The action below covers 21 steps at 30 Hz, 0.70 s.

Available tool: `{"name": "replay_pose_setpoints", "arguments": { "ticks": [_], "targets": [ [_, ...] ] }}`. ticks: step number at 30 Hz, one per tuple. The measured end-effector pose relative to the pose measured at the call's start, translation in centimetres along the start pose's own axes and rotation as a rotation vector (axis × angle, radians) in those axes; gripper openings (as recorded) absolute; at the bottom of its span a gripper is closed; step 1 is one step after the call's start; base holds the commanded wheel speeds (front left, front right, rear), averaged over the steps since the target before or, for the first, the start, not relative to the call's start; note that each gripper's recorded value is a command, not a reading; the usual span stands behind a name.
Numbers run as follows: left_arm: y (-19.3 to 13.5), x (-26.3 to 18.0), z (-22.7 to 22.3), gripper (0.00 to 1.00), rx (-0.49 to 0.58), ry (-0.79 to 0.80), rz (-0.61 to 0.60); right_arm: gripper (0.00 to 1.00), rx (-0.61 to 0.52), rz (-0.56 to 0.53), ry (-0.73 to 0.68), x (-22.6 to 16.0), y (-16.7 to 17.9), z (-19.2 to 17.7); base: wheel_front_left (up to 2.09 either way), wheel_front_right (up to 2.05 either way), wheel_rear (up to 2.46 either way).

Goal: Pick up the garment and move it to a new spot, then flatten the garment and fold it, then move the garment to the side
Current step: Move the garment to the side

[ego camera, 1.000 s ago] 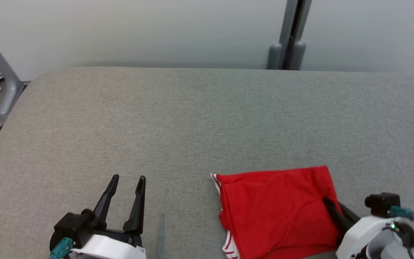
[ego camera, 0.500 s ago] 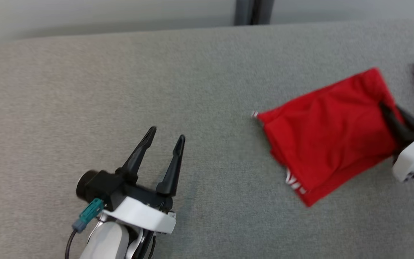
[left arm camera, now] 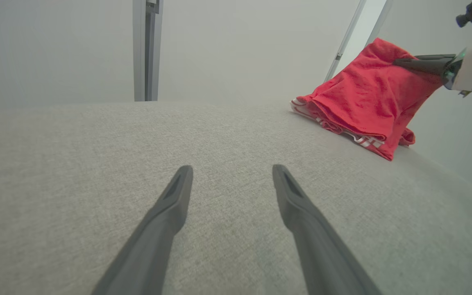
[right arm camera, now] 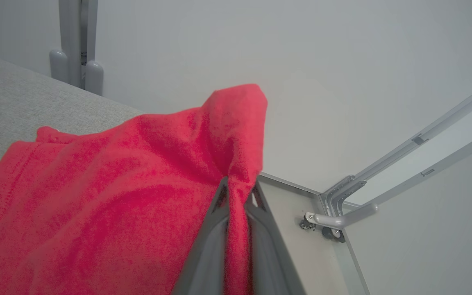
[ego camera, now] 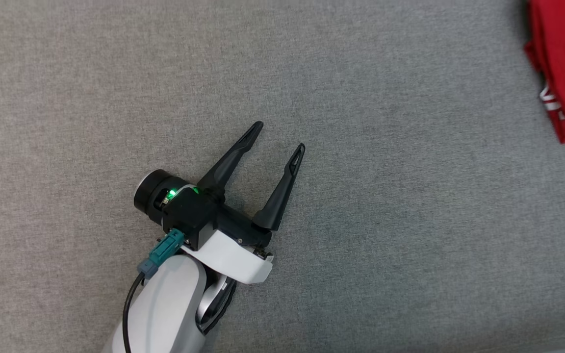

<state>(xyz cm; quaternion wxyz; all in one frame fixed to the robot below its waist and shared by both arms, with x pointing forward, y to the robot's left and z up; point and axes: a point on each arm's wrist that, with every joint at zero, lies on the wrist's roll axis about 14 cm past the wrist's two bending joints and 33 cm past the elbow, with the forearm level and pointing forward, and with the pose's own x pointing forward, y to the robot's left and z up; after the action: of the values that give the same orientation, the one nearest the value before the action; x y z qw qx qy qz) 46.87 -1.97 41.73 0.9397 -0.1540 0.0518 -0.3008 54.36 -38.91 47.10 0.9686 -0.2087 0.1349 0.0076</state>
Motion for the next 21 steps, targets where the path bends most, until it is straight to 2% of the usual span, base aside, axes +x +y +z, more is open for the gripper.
{"name": "replay_pose_setpoints", "arguments": {
  "ticks": [13,21],
  "targets": [
    [0.7,1.0,-1.4,1.00,-0.013,0.005,-0.011,0.00,-0.098,-0.131,0.130,0.8,-5.4,-3.5,0.00,0.00,0.00],
    [1.8,1.5,-1.8,1.00,-0.021,-0.007,0.002,0.00,-0.259,-0.170,0.307,1.6,-7.1,-8.3,0.00,0.00,0.00]
  ]
}}
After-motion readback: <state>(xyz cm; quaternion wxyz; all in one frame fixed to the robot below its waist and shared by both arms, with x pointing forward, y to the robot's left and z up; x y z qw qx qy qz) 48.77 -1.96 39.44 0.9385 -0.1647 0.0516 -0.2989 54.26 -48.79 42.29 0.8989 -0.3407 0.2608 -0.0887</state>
